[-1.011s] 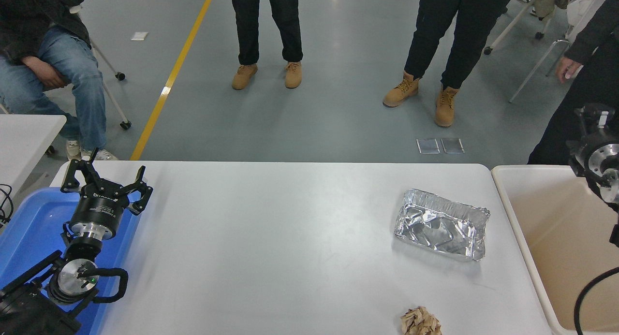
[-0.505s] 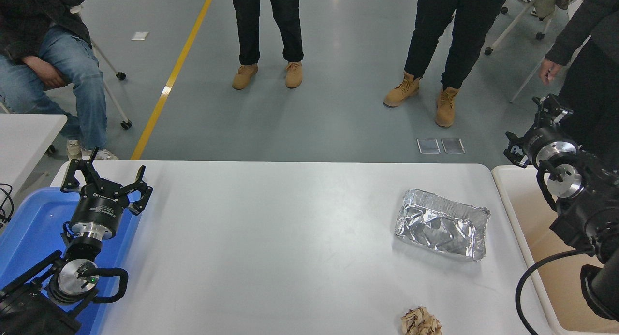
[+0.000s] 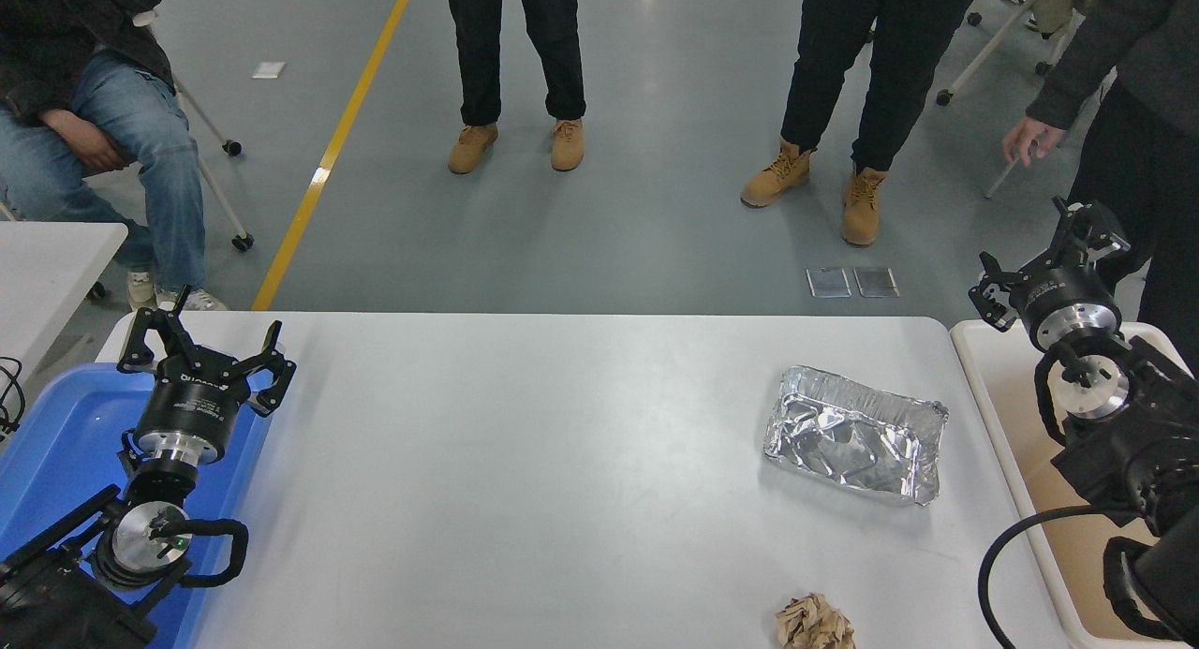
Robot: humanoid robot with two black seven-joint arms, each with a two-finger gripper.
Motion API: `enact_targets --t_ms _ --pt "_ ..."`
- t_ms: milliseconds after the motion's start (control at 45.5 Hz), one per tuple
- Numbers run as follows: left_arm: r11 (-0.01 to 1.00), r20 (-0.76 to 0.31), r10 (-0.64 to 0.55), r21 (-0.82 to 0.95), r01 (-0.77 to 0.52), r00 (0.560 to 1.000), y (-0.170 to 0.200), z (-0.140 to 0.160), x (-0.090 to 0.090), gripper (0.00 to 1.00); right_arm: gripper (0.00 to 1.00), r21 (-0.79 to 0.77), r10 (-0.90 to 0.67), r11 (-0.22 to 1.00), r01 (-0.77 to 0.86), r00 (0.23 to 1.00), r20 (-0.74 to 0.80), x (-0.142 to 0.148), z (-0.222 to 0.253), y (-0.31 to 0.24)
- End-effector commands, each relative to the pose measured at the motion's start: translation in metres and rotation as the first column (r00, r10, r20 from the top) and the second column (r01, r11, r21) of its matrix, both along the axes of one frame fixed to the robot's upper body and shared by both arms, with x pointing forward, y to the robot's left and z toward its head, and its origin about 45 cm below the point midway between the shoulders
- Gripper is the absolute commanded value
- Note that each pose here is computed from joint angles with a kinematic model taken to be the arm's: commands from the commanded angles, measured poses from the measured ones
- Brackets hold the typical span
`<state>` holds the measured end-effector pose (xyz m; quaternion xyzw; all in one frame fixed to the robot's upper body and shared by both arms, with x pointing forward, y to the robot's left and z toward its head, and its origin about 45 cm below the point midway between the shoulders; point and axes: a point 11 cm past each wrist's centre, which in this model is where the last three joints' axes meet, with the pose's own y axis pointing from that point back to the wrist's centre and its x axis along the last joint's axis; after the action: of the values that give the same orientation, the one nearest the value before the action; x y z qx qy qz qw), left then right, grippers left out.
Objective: Clean the table surface
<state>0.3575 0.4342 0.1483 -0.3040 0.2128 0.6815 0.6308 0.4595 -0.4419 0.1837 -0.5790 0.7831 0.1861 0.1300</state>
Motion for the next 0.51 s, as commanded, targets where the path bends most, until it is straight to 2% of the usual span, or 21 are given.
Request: enact_targets --t_ms 0,132,242,484 --pt "1.000 0.000 0.000 0.000 0.000 1.000 0.000 0.000 0.000 0.99 0.98 -0.042 0.011 0.999 -0.012 1.000 -0.017 -0.004 -0.002 -0.005" --pt "1.000 0.000 0.000 0.000 0.000 1.000 0.000 0.000 0.000 0.99 0.98 -0.145 0.060 0.987 -0.070 0.996 -0.070 -0.007 -0.006 -0.007" --pt "1.000 0.000 0.000 0.000 0.000 1.000 0.000 0.000 0.000 0.99 0.98 -0.297 0.110 0.945 -0.140 0.987 -0.115 -0.008 0.000 -0.014" --pt "1.000 0.000 0.000 0.000 0.000 1.000 0.000 0.000 0.000 0.99 0.98 -0.622 0.165 0.730 -0.282 0.957 -0.240 -0.012 0.027 -0.039"
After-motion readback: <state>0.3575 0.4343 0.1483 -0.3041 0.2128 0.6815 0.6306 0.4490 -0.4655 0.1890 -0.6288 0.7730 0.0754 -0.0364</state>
